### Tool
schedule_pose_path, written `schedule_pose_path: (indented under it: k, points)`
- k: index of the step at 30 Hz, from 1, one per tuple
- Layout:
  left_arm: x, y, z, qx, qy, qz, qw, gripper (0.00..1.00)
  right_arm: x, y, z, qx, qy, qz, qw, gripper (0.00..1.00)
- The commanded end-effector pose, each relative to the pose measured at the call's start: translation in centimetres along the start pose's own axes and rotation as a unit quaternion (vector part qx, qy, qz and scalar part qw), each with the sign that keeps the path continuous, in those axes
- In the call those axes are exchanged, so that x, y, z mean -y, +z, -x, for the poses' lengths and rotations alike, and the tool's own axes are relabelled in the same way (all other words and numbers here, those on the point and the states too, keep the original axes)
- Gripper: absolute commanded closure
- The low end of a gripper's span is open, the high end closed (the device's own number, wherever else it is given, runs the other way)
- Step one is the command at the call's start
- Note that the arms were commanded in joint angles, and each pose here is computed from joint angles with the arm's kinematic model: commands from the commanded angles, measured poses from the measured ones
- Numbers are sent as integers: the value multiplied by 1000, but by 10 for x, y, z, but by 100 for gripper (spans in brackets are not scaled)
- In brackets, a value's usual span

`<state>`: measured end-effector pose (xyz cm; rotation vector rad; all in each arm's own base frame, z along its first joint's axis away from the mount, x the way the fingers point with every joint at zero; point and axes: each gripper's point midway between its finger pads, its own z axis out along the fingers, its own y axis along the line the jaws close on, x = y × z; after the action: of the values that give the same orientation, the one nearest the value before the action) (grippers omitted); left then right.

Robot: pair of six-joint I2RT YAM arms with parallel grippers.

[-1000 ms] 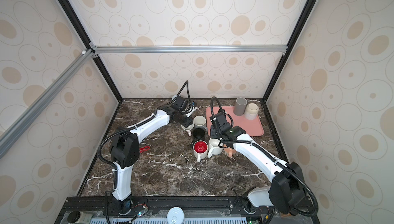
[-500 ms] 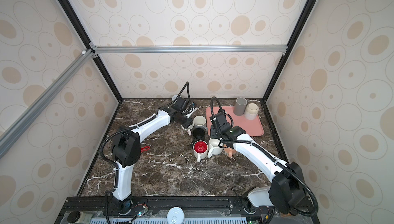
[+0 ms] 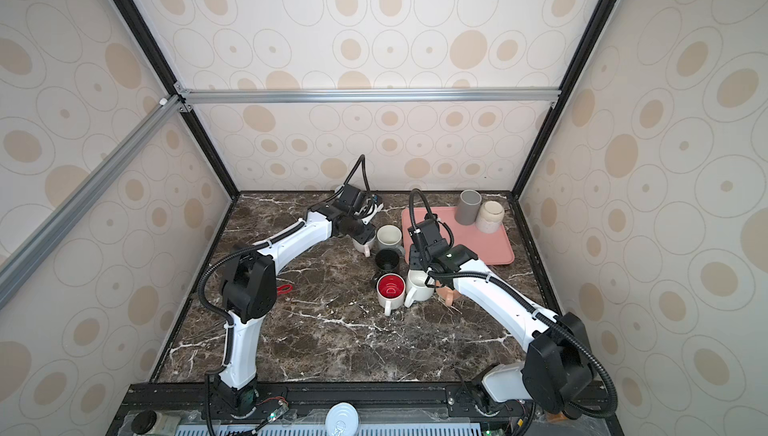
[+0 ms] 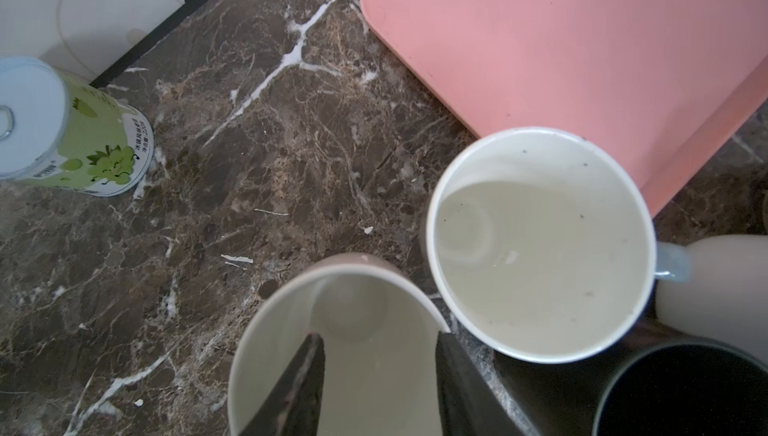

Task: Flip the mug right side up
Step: 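Open the left gripper and raise it while the right gripper moves over the grey mug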

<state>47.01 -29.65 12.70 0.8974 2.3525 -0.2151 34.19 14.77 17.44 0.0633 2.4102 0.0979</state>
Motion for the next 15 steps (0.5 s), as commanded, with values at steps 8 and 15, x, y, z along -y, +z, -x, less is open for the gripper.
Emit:
schedule_pose_path:
  k: [8, 15]
  points:
    - [-6, -2, 13, 13, 3, -5, 1000, 55, 1, 1, 2, -8, -5, -8, 1000, 49]
    - [-8, -23, 31, 37, 5, 0, 999, 55, 10, 4, 23, -5, -29, -37, 999, 48]
